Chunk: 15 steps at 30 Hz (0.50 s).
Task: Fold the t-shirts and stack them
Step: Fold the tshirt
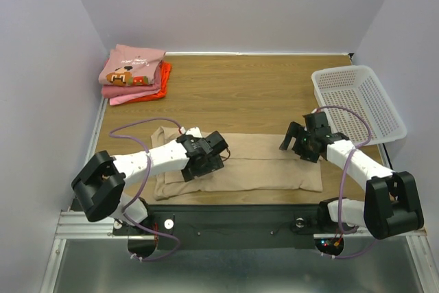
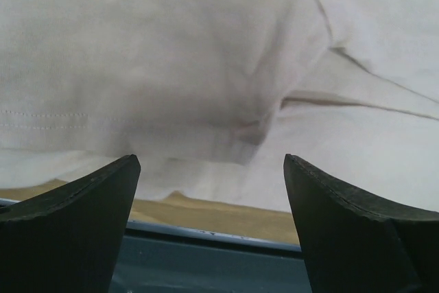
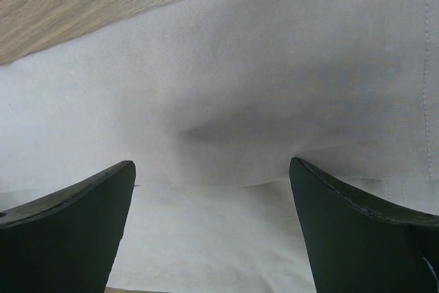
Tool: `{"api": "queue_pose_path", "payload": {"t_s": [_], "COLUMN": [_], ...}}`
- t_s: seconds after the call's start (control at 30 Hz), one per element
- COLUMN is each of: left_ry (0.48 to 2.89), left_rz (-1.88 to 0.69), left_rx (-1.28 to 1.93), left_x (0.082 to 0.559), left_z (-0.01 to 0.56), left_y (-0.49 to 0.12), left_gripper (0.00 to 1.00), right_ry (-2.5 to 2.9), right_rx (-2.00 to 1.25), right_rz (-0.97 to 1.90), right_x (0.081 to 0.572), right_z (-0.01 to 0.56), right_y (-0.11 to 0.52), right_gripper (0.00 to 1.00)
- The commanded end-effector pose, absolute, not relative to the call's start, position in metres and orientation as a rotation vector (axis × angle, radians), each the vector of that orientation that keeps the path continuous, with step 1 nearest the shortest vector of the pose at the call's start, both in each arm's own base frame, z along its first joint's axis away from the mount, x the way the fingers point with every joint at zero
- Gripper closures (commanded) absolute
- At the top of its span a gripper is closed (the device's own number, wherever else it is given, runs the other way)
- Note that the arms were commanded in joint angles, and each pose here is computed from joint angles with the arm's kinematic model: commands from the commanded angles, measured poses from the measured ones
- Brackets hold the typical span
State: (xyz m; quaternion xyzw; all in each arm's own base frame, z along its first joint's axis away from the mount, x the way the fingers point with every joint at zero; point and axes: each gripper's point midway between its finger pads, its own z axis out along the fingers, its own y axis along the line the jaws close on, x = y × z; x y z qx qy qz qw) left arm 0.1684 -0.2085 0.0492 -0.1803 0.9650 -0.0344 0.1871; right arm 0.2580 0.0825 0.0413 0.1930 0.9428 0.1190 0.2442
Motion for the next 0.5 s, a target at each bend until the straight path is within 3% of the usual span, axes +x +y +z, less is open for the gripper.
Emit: {"api": "queue_pose_path", "payload": {"t_s": [0.0,0.23,0.47], "left_ry": [2.609,2.455,2.429], "left_rz": [-0.171,-0.275,-0.387], "left_rx": [-0.507,-0.549,-0.616], "left_x": [0.182,0.221,0.26], "left_z": [0.092,0.115,0.078], "left_y": [-0.214,-0.192,-0.167], "left_gripper": [0.02,0.02,0.02], "right_ry": [2.507,2.422,2.454], "right_rx": [0.479,0.479,0.496], "right_rz": [0.326,0.328,0.273], "right_x": [0.268,0.284,0.3], "right_z": [0.056,0.081,0.072], "right_y": [0.082,0.08,0.078], "right_gripper": [0.0,0.0,0.0]}}
